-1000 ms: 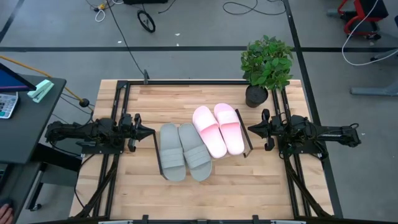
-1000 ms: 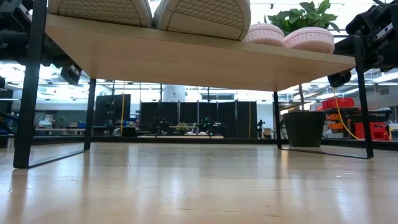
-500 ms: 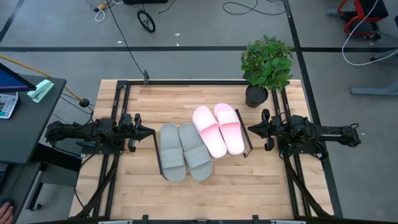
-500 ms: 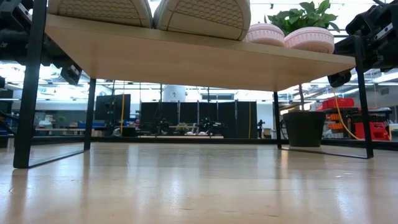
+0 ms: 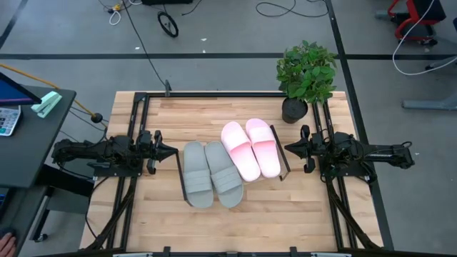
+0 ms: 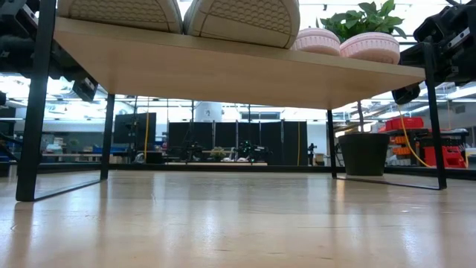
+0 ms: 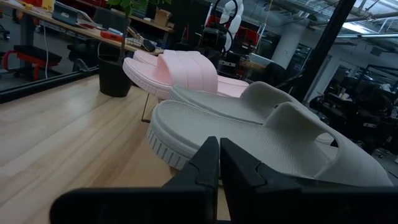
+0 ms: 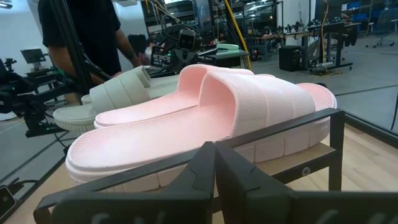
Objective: Pick and place slides into the shelf
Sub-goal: Return to Home Position
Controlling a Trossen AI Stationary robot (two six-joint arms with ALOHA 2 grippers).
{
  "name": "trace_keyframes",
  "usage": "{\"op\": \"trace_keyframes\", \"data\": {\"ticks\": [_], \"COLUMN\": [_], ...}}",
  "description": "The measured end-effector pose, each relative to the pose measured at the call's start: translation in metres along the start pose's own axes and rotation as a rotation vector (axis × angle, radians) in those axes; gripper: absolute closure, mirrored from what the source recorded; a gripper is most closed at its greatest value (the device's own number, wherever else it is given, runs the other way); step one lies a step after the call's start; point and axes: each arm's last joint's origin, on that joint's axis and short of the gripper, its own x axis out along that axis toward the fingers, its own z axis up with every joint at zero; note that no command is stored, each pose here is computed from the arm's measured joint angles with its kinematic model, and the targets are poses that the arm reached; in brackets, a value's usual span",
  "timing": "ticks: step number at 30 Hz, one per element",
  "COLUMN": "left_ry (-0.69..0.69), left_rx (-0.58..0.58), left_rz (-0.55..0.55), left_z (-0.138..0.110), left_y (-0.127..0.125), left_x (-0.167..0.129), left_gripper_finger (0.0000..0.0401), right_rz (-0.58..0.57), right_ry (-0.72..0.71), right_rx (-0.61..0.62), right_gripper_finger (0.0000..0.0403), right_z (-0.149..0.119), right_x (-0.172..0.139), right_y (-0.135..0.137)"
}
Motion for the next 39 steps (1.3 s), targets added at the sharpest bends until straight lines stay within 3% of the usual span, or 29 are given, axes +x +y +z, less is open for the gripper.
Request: {"op": "trace_keyframes", "data": {"ticks": [9,23,39], "left_ry": [0.0,0.0,0.0], "left_rx": [0.0,0.0,0.0], "left_rz": [-0.001,0.0,-0.001], "left_z": [0.0,0.0,0.0], "left_y": [-0.0001,0.0,-0.0001], "left_x": [0.0,0.0,0.0], "left_gripper_finger": [0.0365,0.0383,0.0368], "right_rz": [0.0,0.0,0.0], "right_ry": [0.0,0.001,0.0], "right_rx": [0.0,0.0,0.0], "right_gripper_finger": [0.0385,0.0385,0.0385], "right_z": [0.0,-0.0001,-0.0001], "right_x": [0.0,0.0,0.0], "right_y": [0.0,0.0,0.0]}}
